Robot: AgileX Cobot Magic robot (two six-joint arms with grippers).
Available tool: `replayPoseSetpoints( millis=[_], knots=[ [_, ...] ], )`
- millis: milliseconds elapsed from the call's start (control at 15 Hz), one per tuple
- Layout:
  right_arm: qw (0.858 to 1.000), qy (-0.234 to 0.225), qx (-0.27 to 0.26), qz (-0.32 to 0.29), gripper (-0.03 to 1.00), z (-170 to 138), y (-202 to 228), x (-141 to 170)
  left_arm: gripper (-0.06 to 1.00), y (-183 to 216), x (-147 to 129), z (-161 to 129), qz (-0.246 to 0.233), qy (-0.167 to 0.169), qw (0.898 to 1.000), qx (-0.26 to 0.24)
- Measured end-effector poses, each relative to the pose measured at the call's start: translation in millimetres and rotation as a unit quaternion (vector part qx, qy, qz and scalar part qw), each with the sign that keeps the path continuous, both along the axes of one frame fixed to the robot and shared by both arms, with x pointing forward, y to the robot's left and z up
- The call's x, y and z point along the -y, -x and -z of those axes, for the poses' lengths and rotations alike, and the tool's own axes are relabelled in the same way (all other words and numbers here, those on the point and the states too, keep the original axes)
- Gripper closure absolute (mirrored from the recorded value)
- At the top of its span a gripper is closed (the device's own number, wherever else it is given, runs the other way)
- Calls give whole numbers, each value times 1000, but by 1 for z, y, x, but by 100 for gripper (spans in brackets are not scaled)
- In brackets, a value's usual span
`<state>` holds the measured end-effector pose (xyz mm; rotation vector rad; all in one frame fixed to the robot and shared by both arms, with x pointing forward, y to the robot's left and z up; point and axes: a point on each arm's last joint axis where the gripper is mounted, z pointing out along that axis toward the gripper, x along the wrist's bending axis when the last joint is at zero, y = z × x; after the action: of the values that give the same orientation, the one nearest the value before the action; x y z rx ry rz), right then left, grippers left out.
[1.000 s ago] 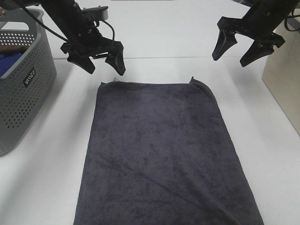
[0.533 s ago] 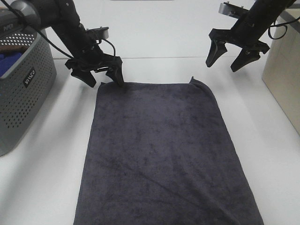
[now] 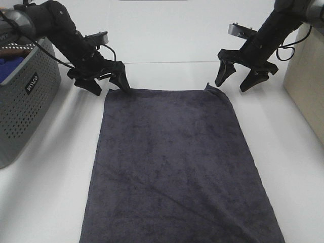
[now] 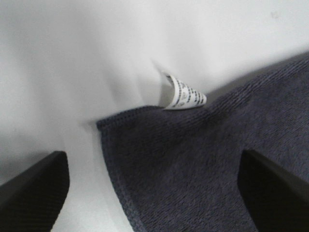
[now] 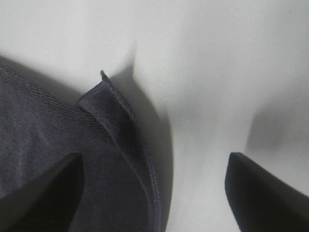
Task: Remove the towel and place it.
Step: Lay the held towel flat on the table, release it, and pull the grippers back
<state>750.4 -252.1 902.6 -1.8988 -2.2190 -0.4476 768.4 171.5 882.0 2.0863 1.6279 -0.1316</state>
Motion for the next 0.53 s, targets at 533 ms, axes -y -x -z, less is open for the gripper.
replayPoseSetpoints(
  millis=[533],
  knots=[
    [999, -36, 17, 14, 21, 25, -8, -6, 5, -2, 2, 7, -4, 10, 1000, 2]
  ],
)
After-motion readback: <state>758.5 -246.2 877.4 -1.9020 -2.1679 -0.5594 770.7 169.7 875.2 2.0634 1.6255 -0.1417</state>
